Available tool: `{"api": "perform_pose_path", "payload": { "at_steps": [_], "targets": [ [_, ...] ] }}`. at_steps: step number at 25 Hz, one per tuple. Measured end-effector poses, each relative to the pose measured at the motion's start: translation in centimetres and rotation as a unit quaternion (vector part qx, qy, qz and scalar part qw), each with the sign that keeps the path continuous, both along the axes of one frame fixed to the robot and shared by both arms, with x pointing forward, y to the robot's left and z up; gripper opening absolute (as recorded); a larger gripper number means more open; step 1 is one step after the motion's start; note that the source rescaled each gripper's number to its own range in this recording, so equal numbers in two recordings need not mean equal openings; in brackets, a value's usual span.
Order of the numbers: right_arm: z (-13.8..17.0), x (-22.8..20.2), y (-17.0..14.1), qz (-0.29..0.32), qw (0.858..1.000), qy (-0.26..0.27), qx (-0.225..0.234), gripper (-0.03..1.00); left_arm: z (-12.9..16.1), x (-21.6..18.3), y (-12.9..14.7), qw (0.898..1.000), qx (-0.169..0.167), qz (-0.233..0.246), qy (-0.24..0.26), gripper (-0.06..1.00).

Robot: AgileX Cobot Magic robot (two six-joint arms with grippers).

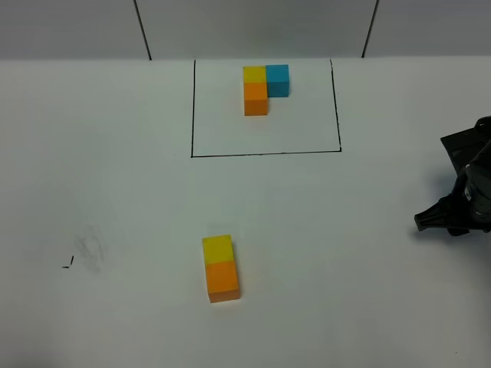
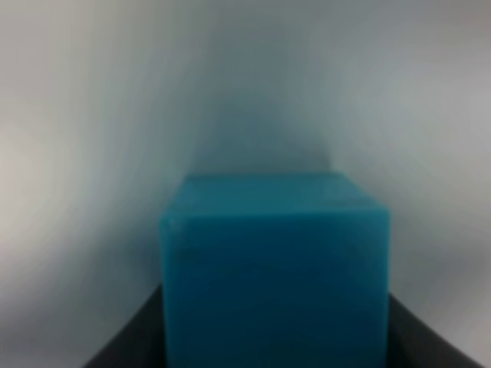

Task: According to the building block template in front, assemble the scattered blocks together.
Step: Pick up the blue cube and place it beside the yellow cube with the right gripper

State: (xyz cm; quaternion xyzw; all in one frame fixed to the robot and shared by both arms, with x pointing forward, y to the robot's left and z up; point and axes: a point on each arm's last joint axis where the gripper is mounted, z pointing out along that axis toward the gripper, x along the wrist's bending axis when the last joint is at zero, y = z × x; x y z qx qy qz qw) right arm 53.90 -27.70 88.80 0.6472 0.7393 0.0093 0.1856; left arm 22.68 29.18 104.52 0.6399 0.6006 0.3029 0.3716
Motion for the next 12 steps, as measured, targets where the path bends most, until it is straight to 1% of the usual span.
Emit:
{"api": "perform_pose_path", "payload": {
  "at_steps": [12],
  "targets": [
    [0.02, 0.19, 0.17, 0.006, 1.000, -0.010, 0.008, 0.52, 0.00, 0.00, 0.00, 1.000, 0.000, 0.000, 0.000, 0.01]
  ]
}}
